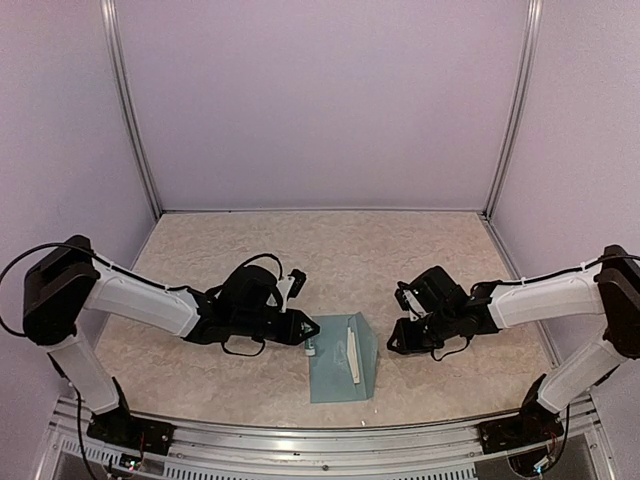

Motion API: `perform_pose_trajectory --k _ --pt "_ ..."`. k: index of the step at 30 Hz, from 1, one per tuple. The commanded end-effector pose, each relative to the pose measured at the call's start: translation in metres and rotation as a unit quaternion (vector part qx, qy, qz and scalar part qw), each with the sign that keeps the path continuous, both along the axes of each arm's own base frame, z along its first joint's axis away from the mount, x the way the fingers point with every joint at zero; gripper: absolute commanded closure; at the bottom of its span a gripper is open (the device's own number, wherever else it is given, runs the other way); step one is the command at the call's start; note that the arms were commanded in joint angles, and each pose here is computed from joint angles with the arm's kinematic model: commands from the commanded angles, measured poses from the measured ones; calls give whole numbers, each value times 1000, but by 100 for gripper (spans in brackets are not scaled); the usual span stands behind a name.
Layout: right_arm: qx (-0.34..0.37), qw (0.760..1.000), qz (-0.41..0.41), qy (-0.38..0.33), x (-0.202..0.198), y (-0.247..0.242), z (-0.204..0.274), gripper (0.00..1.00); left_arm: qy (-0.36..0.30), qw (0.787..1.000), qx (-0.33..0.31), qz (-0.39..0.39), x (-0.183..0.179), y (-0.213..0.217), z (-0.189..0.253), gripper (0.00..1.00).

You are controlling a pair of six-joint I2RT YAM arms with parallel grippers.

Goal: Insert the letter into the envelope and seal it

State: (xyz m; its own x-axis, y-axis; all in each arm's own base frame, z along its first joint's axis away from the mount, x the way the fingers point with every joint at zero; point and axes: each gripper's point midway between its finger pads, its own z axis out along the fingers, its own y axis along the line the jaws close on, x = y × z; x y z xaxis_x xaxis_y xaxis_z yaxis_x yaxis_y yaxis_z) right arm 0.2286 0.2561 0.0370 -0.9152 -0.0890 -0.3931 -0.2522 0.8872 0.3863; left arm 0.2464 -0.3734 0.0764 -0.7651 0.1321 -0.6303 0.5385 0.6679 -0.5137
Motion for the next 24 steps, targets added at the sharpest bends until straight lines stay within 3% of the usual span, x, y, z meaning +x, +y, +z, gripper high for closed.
perform_pose_trajectory --k 1,9,17,24 --pt "37 999 22 -12 8 20 13 76 -20 1000 -9 -15 2 -12 -2 92" --pt "97 993 71 -22 7 52 31 78 -21 999 18 -26 0 -23 -27 93" --pt "113 987 110 -5 0 76 25 82 -15 999 43 -20 -2 -17 -44 94" --pt "130 982 138 24 -10 98 13 95 -10 999 47 -22 -5 -17 -49 95"
